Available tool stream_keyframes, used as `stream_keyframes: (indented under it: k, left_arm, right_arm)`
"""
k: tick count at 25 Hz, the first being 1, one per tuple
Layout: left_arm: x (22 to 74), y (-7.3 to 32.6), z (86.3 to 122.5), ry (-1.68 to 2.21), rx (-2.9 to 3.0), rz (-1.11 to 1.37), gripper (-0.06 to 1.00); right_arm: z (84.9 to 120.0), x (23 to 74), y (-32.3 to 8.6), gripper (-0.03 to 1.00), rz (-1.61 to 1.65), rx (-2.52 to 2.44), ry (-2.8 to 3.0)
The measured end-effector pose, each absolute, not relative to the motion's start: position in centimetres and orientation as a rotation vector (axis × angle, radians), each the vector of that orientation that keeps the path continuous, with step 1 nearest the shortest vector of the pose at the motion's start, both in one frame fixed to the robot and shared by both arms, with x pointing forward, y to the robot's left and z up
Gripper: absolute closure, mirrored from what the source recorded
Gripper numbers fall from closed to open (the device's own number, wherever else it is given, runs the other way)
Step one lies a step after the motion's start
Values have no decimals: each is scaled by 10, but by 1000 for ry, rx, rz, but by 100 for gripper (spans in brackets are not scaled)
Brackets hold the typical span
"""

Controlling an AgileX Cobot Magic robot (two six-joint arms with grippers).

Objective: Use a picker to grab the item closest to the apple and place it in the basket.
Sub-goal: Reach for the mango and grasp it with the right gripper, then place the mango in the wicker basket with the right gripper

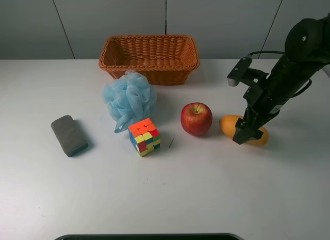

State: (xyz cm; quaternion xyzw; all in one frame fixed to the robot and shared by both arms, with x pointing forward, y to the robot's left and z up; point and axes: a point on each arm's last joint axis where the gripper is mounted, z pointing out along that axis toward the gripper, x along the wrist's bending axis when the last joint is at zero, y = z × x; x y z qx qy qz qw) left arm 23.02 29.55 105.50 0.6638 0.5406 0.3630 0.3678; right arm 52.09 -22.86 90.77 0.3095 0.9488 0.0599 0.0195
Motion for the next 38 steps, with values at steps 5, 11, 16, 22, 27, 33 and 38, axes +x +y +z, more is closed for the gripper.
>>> stream_keyframes:
  k: [5, 11, 16, 22, 27, 33, 38]
  left_arm:
    - [230, 295, 1055, 1389, 1705, 932, 22]
    - [230, 295, 1055, 1389, 1705, 932, 22]
    - [230, 295, 1055, 1389, 1705, 932, 22]
    - [230, 295, 1055, 1389, 1705, 932, 22]
    - [230, 295, 1055, 1389, 1705, 932, 22]
    - [230, 295, 1055, 1389, 1705, 932, 22]
    - [230, 295, 1055, 1389, 1705, 932, 22]
  right_arm:
    - [894, 527, -229, 27, 163, 937, 2940]
    - [885, 527, -229, 27, 145, 945, 2959]
    - [884, 527, -229, 27, 142, 946, 2963]
    - [884, 527, -230, 48, 129, 934, 2970]
    - [884, 527, -230, 47, 127, 931, 2970]
    - [885, 526, -230, 47, 103, 944, 2994]
    - [907, 529, -230, 47, 51, 1076, 2996]
